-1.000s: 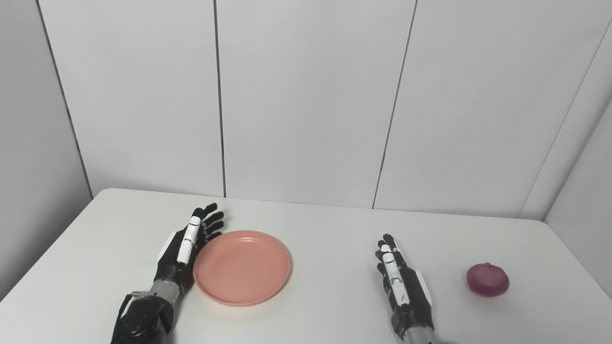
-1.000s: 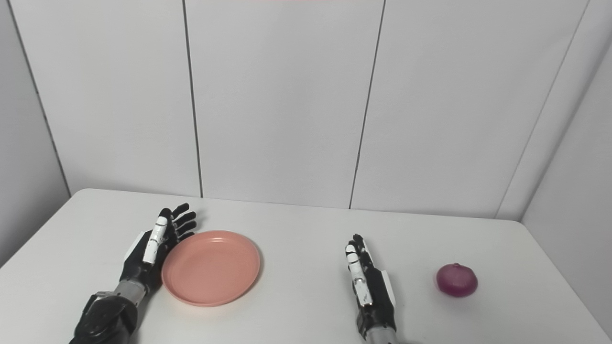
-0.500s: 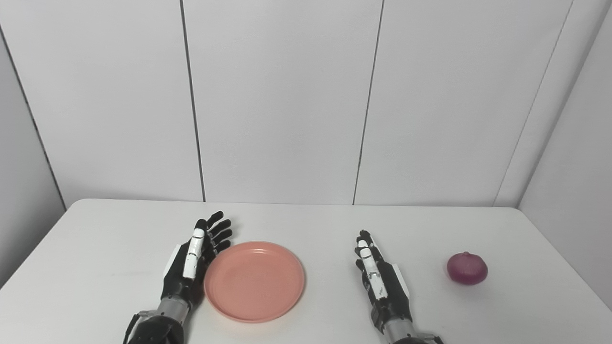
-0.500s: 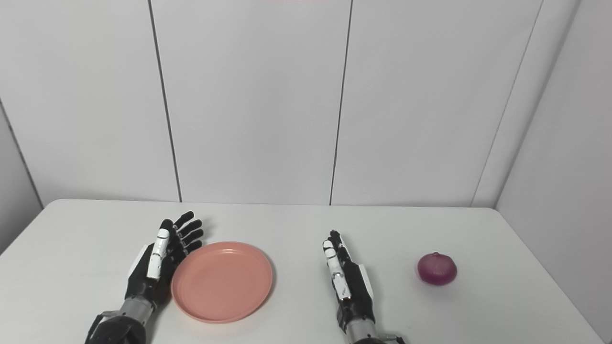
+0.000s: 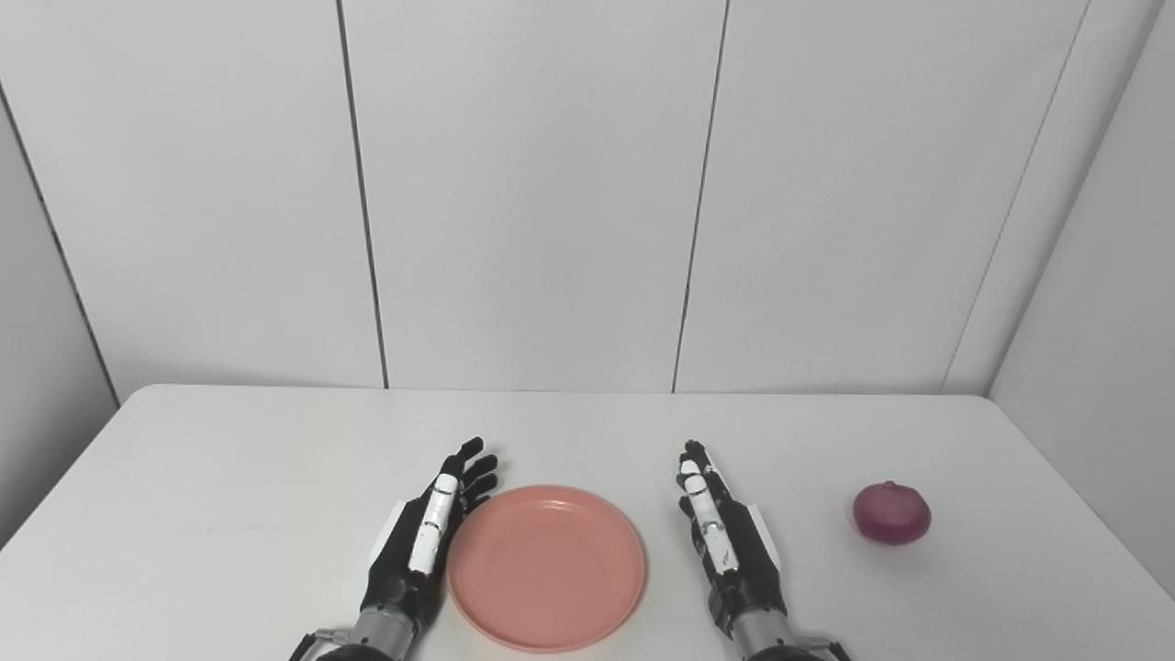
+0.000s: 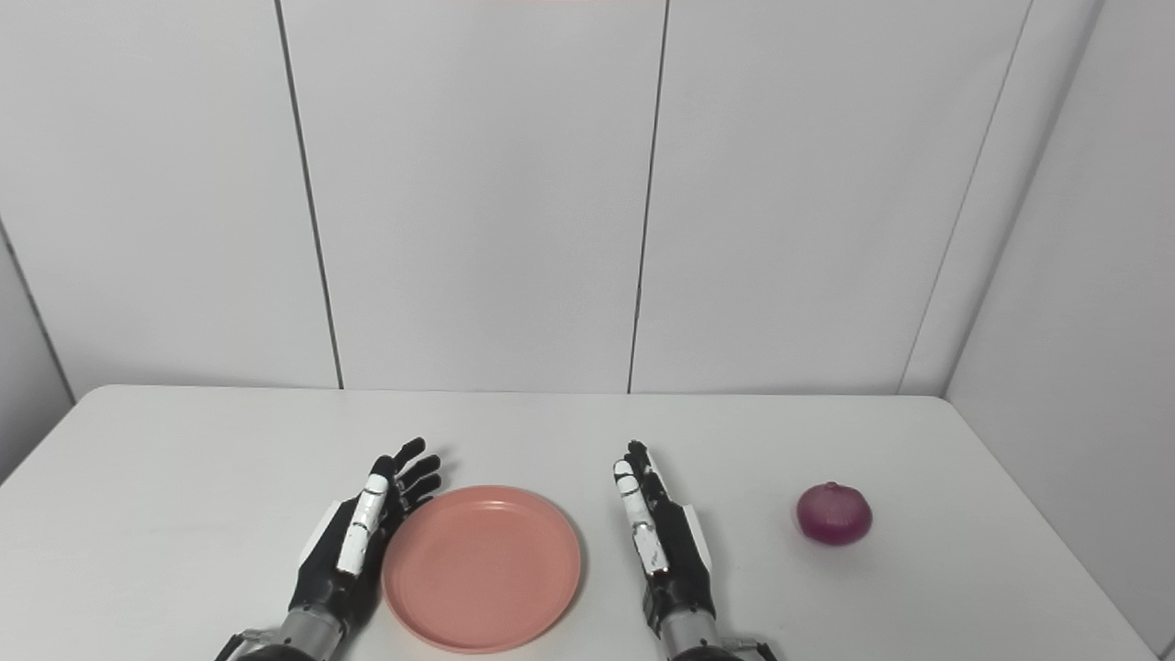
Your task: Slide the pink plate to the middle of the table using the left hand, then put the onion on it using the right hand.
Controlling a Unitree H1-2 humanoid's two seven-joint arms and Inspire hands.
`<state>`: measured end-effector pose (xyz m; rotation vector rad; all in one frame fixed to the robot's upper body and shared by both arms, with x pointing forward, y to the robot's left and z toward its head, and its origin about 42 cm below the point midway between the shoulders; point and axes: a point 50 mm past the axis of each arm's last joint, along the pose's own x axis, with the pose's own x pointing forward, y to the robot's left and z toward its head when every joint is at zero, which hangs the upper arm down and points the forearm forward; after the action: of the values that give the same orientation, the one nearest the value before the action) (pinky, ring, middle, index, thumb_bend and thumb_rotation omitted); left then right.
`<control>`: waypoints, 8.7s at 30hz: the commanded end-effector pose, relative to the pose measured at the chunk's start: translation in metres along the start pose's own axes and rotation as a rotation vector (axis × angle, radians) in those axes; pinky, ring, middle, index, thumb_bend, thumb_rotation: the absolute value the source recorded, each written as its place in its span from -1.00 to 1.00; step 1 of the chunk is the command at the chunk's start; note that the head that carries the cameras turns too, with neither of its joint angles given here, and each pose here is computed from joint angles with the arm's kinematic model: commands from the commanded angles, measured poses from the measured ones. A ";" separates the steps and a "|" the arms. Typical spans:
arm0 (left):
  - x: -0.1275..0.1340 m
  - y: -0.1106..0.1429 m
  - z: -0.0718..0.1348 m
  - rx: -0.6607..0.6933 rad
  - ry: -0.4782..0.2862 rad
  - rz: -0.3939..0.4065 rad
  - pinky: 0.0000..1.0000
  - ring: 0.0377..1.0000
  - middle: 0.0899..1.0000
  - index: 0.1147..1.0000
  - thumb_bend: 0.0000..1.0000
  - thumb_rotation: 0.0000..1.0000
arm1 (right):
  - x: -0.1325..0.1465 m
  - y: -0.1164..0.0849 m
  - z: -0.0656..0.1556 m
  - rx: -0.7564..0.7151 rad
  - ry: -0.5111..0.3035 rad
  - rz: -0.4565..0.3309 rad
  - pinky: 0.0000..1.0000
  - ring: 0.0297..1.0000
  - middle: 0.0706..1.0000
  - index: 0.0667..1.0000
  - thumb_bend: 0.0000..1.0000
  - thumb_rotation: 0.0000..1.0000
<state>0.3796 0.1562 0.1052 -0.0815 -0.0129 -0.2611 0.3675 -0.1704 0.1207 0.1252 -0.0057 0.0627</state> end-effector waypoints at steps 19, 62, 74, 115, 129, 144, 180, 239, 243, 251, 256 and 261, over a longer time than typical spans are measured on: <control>0.005 -0.008 0.011 0.048 -0.052 0.012 0.87 0.85 0.84 0.83 0.27 1.00 | 0.014 0.009 0.034 -0.018 -0.142 0.047 1.00 0.96 0.95 0.95 0.21 0.75; -0.002 0.015 0.006 0.146 -0.037 0.089 0.88 0.89 0.89 0.87 0.30 1.00 | 0.012 -0.070 0.116 -0.717 -0.197 -0.106 0.91 0.99 1.00 1.00 0.16 0.82; -0.007 0.026 0.000 0.124 -0.047 0.076 0.88 0.89 0.89 0.89 0.28 1.00 | 0.017 -0.087 0.130 -0.999 -0.124 -0.252 0.64 0.83 0.87 0.88 0.41 0.14; -0.005 0.060 -0.021 0.017 -0.070 0.067 0.87 0.89 0.88 0.86 0.32 1.00 | 0.030 -0.129 0.137 -1.336 0.121 -0.414 0.83 0.78 0.81 0.88 0.73 0.08; -0.007 0.057 -0.020 0.034 -0.079 0.057 0.87 0.88 0.87 0.84 0.27 1.00 | 0.034 -0.141 0.129 -1.321 0.230 -0.391 0.87 0.80 0.80 0.88 0.77 0.12; -0.008 0.056 -0.019 0.042 -0.078 0.050 0.87 0.88 0.88 0.86 0.25 1.00 | 0.039 -0.148 0.115 -1.326 0.333 -0.324 0.74 0.73 0.74 0.80 0.82 0.04; -0.011 0.051 -0.015 0.086 -0.064 0.040 0.87 0.90 0.91 0.89 0.24 1.00 | 0.040 -0.152 0.111 -1.220 0.261 -0.426 -0.66 -0.53 -0.13 0.34 0.10 -1.00; -0.004 -0.028 0.007 0.133 -0.069 0.056 0.95 0.94 0.92 0.89 0.19 1.00 | 0.019 -0.002 0.114 -0.810 -0.288 0.055 -0.25 -0.21 -0.07 -0.02 0.01 -1.00; -0.004 -0.029 0.008 0.128 -0.066 0.060 0.98 0.95 0.92 0.89 0.19 1.00 | 0.022 0.016 0.113 -0.825 -0.303 0.102 -0.32 -0.24 -0.07 0.00 0.01 -1.00; -0.003 -0.028 0.008 0.117 -0.055 0.062 1.00 0.96 0.94 0.90 0.22 1.00 | 0.030 0.048 0.104 -0.843 -0.315 0.182 -0.41 -0.28 -0.10 0.04 0.00 -1.00; -0.003 -0.026 0.009 0.129 -0.052 0.074 0.98 0.94 0.92 0.89 0.23 1.00 | 0.033 0.065 0.096 -0.884 -0.339 0.225 -0.53 -0.33 -0.15 0.05 0.00 -1.00; -0.002 -0.025 0.009 0.130 -0.050 0.076 0.97 0.94 0.91 0.90 0.23 1.00 | 0.035 0.079 0.086 -0.895 -0.318 0.273 -0.50 -0.32 -0.16 0.05 0.00 -1.00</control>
<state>0.3650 0.1372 0.1056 0.0442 -0.0392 -0.1882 0.3892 -0.1139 0.1907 -0.7642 -0.2438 0.2957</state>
